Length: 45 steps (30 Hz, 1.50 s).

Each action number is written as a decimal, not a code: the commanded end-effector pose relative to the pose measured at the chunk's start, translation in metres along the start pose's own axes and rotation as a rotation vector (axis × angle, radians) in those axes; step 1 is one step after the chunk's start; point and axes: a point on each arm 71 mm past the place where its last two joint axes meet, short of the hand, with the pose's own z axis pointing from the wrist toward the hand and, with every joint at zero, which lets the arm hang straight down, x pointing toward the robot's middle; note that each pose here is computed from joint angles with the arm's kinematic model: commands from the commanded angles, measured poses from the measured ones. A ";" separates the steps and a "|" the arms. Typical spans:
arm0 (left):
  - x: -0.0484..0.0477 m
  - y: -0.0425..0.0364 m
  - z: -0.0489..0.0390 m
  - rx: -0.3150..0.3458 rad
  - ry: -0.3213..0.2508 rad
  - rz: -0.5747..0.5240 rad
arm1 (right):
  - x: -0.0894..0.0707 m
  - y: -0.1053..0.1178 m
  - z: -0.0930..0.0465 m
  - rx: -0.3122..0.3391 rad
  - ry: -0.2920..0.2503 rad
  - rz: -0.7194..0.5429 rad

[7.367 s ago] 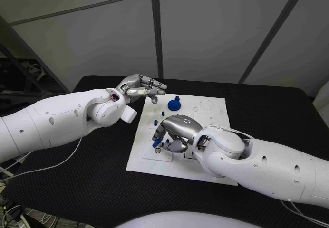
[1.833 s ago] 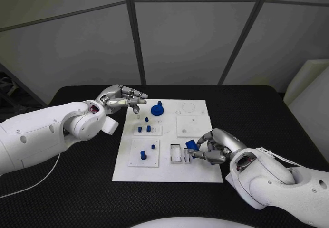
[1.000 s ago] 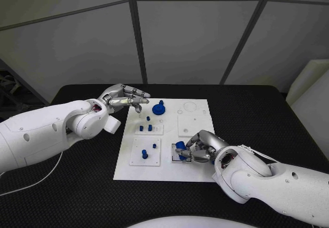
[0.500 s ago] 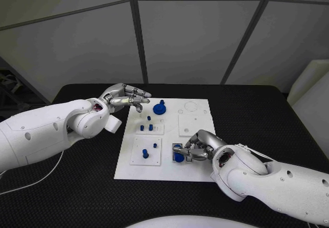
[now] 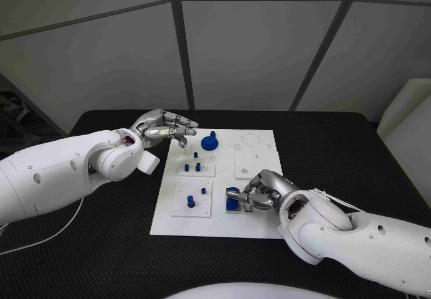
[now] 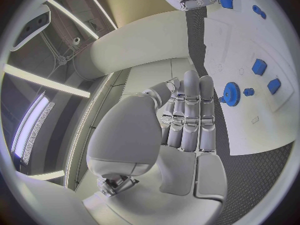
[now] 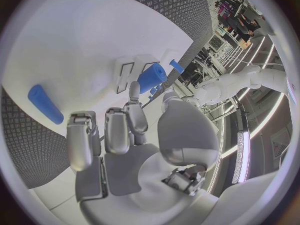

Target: Assemble the parts on the task board

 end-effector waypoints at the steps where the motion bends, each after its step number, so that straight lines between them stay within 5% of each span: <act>1: 0.0008 -0.0013 0.0001 0.005 0.009 -0.005 | -0.002 0.004 -0.003 -0.034 -0.021 -0.007; 30: 0.0009 -0.0006 0.0012 0.002 0.010 -0.006 | -0.005 0.006 -0.001 -0.079 -0.066 -0.047; 38: -0.0001 -0.0004 0.0006 0.001 0.007 -0.005 | -0.025 -0.007 -0.017 -0.135 -0.108 0.061; 45: -0.0004 -0.0002 0.0001 0.001 0.006 -0.005 | -0.052 -0.044 -0.028 -0.052 -0.094 0.012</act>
